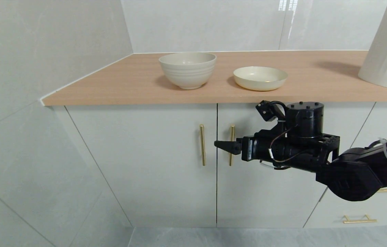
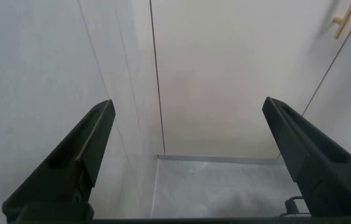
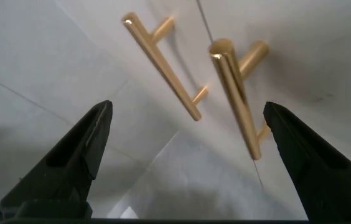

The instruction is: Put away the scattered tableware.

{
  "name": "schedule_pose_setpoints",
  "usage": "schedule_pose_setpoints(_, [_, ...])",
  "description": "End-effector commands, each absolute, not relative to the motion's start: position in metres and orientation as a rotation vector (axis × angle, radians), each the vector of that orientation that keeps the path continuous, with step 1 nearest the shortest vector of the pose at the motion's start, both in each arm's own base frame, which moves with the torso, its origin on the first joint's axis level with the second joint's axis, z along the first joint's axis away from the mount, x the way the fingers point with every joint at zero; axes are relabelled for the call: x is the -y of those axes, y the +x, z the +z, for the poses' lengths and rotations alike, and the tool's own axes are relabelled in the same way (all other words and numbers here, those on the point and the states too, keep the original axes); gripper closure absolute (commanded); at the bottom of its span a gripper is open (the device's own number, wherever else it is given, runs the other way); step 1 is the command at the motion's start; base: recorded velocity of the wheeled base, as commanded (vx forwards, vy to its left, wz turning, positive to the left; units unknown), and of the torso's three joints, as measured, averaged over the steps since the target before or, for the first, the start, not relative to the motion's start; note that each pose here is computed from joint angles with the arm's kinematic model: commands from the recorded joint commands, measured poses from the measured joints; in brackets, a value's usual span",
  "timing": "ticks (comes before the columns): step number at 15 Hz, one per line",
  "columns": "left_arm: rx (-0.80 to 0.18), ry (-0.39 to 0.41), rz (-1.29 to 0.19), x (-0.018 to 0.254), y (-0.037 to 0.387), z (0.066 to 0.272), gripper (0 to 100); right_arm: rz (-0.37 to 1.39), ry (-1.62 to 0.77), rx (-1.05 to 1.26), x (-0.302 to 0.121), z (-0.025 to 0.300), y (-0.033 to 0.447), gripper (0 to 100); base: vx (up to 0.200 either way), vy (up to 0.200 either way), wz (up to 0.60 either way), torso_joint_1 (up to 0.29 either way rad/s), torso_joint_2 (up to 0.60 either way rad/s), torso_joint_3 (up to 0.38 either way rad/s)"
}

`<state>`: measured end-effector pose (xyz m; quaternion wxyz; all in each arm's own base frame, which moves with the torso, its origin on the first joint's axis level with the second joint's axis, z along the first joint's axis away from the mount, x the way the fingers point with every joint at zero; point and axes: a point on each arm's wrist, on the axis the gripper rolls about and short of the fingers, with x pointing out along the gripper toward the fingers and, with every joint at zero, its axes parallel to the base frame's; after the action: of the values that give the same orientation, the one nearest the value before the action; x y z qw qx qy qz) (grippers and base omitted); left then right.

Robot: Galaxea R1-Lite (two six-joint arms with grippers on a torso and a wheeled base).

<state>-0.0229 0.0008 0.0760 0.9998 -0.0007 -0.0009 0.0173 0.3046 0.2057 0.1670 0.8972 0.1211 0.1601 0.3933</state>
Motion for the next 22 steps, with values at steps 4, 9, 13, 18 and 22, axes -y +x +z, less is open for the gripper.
schedule_pose_setpoints(4, [0.002,-0.002,0.035,-0.001,-0.023,0.076,0,0.822,0.274,-0.343,-0.217,0.146,0.314,0,0.000,0.000,0.00,0.000,0.00,0.000])
schedule_pose_setpoints(9, [0.002,-0.002,0.035,-0.001,-0.023,0.076,0,0.833,0.294,-0.326,-0.221,0.147,0.311,0,0.000,0.000,0.00,0.000,0.00,0.000])
schedule_pose_setpoints(13, [0.002,-0.002,0.035,-0.001,-0.023,0.076,0,0.878,0.329,-0.302,-0.230,0.149,0.300,0,0.000,0.000,0.00,0.000,0.00,0.000])
schedule_pose_setpoints(18, [0.000,-0.002,0.035,-0.001,-0.023,0.076,0,0.910,0.328,-0.297,-0.230,0.154,0.284,0,0.000,0.000,0.00,0.000,0.00,0.000])
schedule_pose_setpoints(22, [0.002,-0.002,0.035,-0.001,-0.023,0.076,0,1.014,0.324,-0.321,-0.218,0.163,0.257,0,0.000,0.000,0.00,0.000,0.00,0.000])
